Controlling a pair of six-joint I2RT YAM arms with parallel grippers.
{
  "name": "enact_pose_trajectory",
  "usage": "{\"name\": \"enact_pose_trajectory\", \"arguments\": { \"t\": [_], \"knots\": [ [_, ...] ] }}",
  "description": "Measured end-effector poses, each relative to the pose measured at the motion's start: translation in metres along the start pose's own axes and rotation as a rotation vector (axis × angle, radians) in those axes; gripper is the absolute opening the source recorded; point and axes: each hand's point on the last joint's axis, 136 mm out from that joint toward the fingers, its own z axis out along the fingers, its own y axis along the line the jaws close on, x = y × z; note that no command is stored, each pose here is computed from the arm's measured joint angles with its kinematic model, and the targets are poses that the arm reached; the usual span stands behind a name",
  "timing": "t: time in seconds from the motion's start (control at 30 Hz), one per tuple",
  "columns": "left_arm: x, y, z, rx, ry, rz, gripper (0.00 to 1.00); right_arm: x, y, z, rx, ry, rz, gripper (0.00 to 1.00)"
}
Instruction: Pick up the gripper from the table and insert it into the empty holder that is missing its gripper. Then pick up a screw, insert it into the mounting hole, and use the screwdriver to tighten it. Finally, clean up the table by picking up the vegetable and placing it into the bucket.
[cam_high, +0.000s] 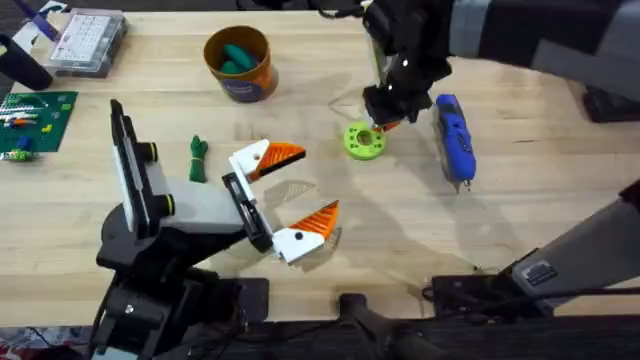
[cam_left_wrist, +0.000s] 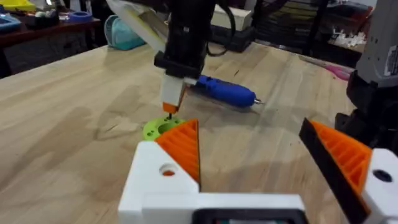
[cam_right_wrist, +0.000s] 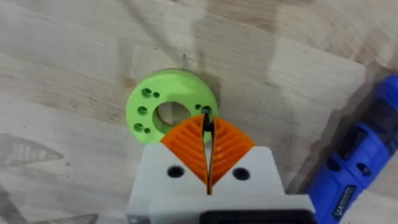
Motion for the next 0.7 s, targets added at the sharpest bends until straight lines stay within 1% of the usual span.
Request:
{"name": "enact_pose_trajectory", "arguments": {
  "t": [0.27,0.37,0.5,0.6,0.7],
  "knots": [
    [0.000,0.000,0.000,0.000,0.000,0.000,0.988,-0.013,0.001,-0.054,-0.009,-0.041,0.000,0.007],
    [0.000,0.000,0.000,0.000,0.000,0.000,0.988,-0.015,0.002,-0.078,-0.010,-0.049,-0.021,0.007],
    [0.000,0.000,0.000,0.000,0.000,0.000,0.988,-0.012,0.008,-0.115,-0.012,-0.045,-0.084,0.007],
    [0.000,0.000,0.000,0.000,0.000,0.000,0.988,-0.015,0.021,-0.147,-0.026,-0.089,-0.151,0.007],
    [0.000,0.000,0.000,0.000,0.000,0.000,0.988,-0.012,0.037,-0.175,-0.038,-0.128,-0.235,0.007]
  ]
}}
